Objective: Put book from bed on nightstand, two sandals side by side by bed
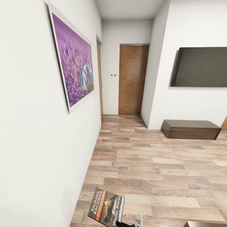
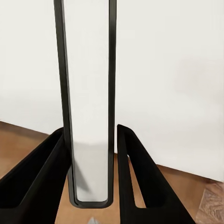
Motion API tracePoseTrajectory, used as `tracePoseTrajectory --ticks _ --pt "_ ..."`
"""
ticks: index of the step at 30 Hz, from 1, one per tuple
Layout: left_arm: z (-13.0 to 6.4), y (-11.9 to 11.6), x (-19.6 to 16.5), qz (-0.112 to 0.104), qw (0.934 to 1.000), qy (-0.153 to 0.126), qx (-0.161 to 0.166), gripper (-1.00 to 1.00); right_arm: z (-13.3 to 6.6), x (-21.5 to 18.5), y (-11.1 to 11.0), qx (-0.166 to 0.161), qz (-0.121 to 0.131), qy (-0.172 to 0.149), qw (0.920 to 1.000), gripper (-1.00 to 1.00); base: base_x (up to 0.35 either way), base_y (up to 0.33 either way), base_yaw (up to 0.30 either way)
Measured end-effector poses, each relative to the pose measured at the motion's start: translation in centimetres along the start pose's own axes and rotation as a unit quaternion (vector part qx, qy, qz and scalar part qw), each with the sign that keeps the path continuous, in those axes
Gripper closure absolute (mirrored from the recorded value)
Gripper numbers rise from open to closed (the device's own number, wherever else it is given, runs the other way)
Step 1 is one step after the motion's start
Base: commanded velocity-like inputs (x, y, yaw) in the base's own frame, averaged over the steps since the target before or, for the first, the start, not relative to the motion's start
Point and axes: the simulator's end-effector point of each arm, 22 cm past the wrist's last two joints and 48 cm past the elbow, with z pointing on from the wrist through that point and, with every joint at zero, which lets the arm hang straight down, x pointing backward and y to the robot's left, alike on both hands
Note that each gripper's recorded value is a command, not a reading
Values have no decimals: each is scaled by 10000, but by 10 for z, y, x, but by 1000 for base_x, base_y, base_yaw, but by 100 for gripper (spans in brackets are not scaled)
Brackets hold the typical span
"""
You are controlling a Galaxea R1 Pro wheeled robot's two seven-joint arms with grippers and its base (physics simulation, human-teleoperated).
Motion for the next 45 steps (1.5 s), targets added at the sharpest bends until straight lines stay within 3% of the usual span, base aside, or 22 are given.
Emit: tracePoseTrajectory --ticks 19,45 --pt "0 0 0 3 10000 -1 0 -100 0 2 0 1 18 12 10000 100 144 42 0" --pt "0 0 0 2 10000 0 -2 -100 0 3 0 -4 14 27 10000 100 260 8 0"
